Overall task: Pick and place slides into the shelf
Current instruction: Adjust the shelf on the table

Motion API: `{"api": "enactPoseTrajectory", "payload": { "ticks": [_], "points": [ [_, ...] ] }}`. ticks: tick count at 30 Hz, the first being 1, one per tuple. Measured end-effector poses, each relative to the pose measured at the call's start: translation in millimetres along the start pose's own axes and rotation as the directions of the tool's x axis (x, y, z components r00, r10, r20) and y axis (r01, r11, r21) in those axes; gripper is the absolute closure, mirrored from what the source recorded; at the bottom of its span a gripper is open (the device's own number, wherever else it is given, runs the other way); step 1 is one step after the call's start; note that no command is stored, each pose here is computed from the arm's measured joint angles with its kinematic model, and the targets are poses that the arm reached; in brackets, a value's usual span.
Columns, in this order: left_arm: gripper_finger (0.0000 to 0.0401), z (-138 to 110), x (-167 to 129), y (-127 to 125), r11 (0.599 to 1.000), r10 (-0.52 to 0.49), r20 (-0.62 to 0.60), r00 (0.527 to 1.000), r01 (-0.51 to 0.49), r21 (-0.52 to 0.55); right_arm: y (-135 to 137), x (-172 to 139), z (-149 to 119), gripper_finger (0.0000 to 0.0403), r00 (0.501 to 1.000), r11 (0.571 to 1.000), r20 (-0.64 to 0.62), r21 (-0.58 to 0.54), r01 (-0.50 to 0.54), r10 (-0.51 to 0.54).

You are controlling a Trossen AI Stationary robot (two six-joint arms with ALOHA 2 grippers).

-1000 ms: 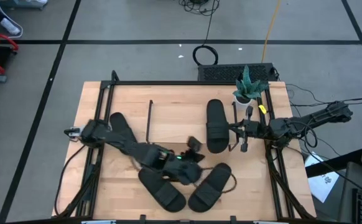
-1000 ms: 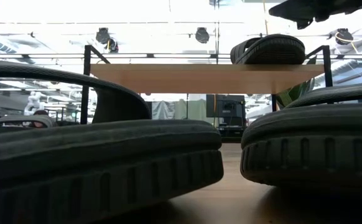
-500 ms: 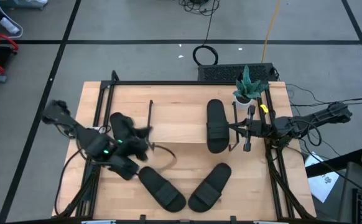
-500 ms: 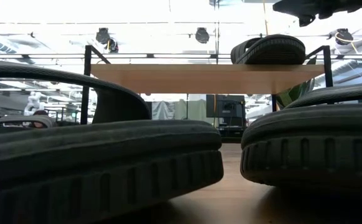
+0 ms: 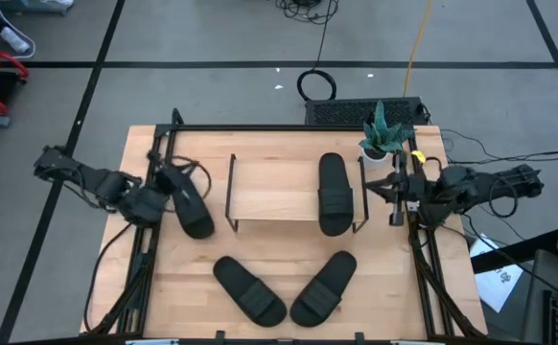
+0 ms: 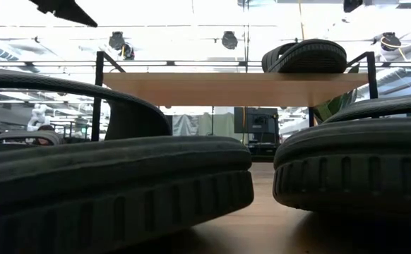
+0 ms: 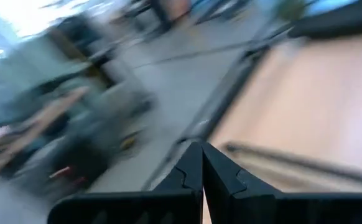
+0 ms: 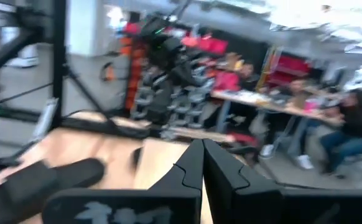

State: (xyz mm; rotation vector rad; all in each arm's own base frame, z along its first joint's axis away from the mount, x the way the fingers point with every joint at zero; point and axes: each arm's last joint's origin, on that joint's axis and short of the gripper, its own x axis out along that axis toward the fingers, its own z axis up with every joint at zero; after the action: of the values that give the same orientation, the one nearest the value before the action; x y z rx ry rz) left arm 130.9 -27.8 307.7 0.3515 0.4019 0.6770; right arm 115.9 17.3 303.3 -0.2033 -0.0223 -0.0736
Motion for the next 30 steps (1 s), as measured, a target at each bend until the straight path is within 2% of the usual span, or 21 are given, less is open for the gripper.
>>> {"api": "enactPoseTrajectory", "payload": {
  "ticks": [2, 3, 5, 6, 10, 13, 16, 19, 22, 30],
  "points": [
    [0.0401, 1, 4, -4, 0.981, -0.192, 0.134, 0.972, 0.192, 0.015, 1, 2, -4, 0.0403, 0.998, 0.998, -0.024, 0.012, -0.063, 0.064],
    [0.0401, 0, 5, -6, 0.956, -0.293, 0.218, 0.931, 0.288, 0.054, 2, 3, -5, 0.0403, 0.995, 0.995, -0.034, 0.021, -0.098, 0.098],
    [0.0401, -1, 9, -9, 0.916, -0.399, 0.358, 0.844, 0.383, 0.118, 2, 2, -9, 0.0403, 0.986, 0.988, -0.065, 0.035, -0.153, 0.155],
    [0.0401, -3, 13, -8, 0.918, -0.395, 0.392, 0.831, 0.377, 0.125, 3, 3, -10, 0.0403, 0.984, 0.986, -0.073, 0.047, -0.158, 0.161],
    [0.0401, -10, 30, 8, 0.964, -0.266, 0.352, 0.898, 0.258, 0.069, 2, 0, -14, 0.0403, 0.981, 0.987, -0.114, 0.061, -0.151, 0.157],
    [0.0401, -16, 44, 20, 0.958, -0.274, 0.318, 0.908, 0.288, 0.004, 2, -6, -18, 0.0403, 0.973, 0.985, -0.157, 0.072, -0.160, 0.169],
    [0.0401, -20, 54, 28, 0.953, -0.269, 0.322, 0.908, 0.300, -0.048, 1, -15, -23, 0.0403, 0.959, 0.974, -0.201, 0.142, -0.175, 0.202],
    [0.0401, -23, 63, 35, 0.967, -0.212, 0.302, 0.929, 0.245, -0.073, 4, -22, -24, 0.0403, 0.928, 0.931, -0.182, 0.239, -0.278, 0.324],
    [0.0401, -23, 68, 41, 0.975, -0.165, 0.300, 0.940, 0.201, -0.091, 8, -26, -27, 0.0403, 0.869, 0.868, -0.195, 0.313, -0.385, 0.455],
    [0.0401, -23, 72, 47, 0.979, -0.119, 0.307, 0.944, 0.163, -0.122, 18, -16, -58, 0.0403, 0.782, 0.825, -0.341, 0.436, -0.359, 0.521]
  ]
}}
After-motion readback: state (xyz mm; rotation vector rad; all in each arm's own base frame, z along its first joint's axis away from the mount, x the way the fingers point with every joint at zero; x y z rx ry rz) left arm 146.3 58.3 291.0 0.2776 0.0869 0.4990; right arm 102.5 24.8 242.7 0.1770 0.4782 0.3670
